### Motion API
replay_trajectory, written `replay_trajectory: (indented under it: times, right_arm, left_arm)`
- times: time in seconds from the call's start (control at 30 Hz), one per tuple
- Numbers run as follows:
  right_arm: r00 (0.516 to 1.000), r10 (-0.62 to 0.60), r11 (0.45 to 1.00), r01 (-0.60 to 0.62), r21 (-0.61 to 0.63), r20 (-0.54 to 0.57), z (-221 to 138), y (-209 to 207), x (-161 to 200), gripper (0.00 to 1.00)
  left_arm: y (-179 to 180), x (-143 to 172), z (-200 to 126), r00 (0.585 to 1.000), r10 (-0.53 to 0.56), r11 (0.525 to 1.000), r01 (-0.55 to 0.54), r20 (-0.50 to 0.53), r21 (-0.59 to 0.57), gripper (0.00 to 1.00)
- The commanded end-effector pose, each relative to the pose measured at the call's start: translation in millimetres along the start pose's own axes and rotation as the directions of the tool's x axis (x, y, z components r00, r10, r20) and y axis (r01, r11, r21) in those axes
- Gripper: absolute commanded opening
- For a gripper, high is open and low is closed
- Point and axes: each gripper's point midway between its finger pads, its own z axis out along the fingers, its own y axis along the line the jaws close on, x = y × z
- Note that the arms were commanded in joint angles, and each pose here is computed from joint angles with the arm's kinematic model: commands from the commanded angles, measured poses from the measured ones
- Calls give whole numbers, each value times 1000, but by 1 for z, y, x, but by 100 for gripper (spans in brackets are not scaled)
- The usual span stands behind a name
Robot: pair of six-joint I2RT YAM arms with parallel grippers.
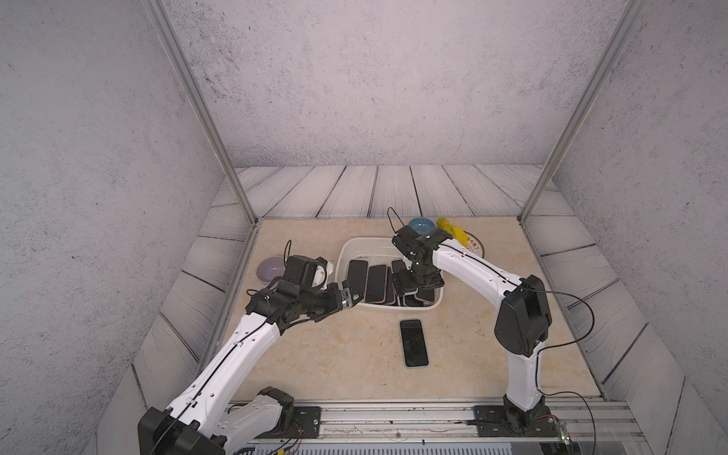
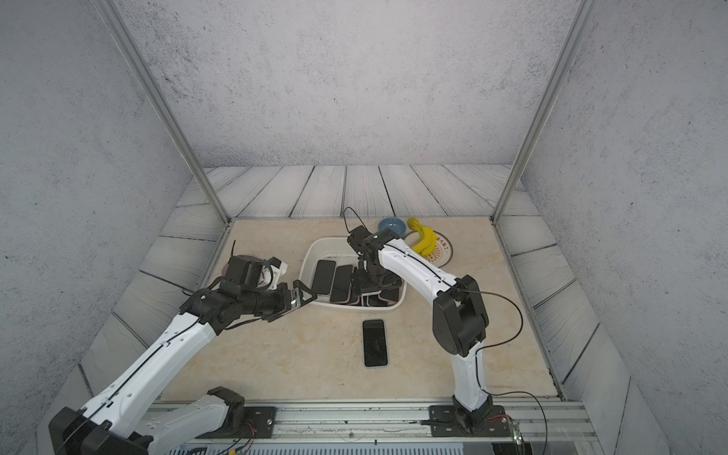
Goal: Take the phone out of the storage box
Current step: Pick up the phone from the storage box.
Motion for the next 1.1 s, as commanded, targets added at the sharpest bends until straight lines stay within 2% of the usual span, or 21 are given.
replay_trajectory:
  times: [0.0, 0.37, 1.07]
  right_arm:
    - [1000, -22, 1000, 22, -4, -8, 0, 4, -3, 100]
    - [999, -39, 999, 39, 14, -27, 24, 11, -22, 100]
    - [996, -31, 994, 40, 103, -85, 69, -5, -38, 97]
  left_arm:
    - [7, 9, 0, 1000, -11, 1000, 10, -21, -17, 98]
    - [11, 12, -1, 999, 3, 999, -4, -33, -35, 99]
    - [21, 10, 1, 998, 31, 995, -35, -49, -94, 99]
